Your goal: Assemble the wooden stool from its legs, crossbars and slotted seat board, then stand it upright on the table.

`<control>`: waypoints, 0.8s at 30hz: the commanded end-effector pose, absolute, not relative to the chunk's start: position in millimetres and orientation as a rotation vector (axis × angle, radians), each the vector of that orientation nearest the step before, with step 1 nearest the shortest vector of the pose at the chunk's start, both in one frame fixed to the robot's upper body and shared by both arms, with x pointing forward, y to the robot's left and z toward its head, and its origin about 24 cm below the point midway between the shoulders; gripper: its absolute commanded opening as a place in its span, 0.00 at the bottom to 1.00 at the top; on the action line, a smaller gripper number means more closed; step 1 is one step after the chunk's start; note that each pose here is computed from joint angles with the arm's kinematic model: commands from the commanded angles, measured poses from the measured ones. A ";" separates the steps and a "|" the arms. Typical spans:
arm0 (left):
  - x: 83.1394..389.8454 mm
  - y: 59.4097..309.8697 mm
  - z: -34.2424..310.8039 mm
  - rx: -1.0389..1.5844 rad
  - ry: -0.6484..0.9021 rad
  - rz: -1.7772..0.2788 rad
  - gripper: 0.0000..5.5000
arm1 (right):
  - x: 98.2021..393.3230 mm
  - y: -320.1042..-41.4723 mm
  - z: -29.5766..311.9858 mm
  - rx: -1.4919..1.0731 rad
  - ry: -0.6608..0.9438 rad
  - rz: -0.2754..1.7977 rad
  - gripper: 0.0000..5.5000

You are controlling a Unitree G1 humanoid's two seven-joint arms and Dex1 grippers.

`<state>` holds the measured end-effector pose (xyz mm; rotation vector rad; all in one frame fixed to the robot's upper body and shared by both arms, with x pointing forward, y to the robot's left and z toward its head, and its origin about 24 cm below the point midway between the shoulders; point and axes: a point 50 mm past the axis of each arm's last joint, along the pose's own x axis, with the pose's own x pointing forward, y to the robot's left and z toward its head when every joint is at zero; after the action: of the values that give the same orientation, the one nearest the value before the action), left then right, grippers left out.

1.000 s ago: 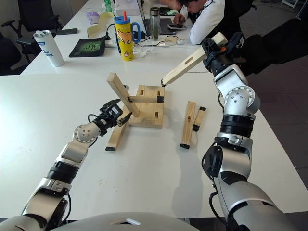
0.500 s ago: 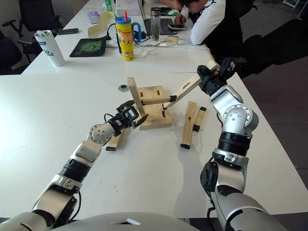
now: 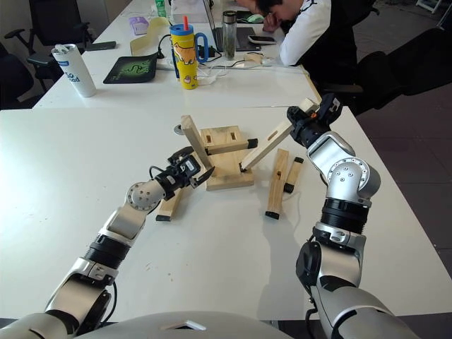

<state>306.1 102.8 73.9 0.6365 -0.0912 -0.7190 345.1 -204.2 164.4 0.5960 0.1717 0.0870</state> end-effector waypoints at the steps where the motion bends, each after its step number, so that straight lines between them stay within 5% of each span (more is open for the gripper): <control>1: 303.9 106.2 74.9 0.621 -0.091 -0.690 0.67 | 343.3 -205.4 153.7 0.515 0.146 0.052 0.18; 9: 301.6 106.4 74.2 0.605 -0.085 -0.676 0.67 | 340.2 -178.2 149.8 0.462 0.055 0.191 0.18; 24: 299.9 103.6 73.5 0.588 -0.088 -0.669 0.67 | 341.1 -179.2 130.4 0.256 0.117 0.216 0.18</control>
<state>301.0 103.0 75.0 0.5974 -0.0933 -0.6726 346.5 -171.2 159.5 0.3185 0.0020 0.2735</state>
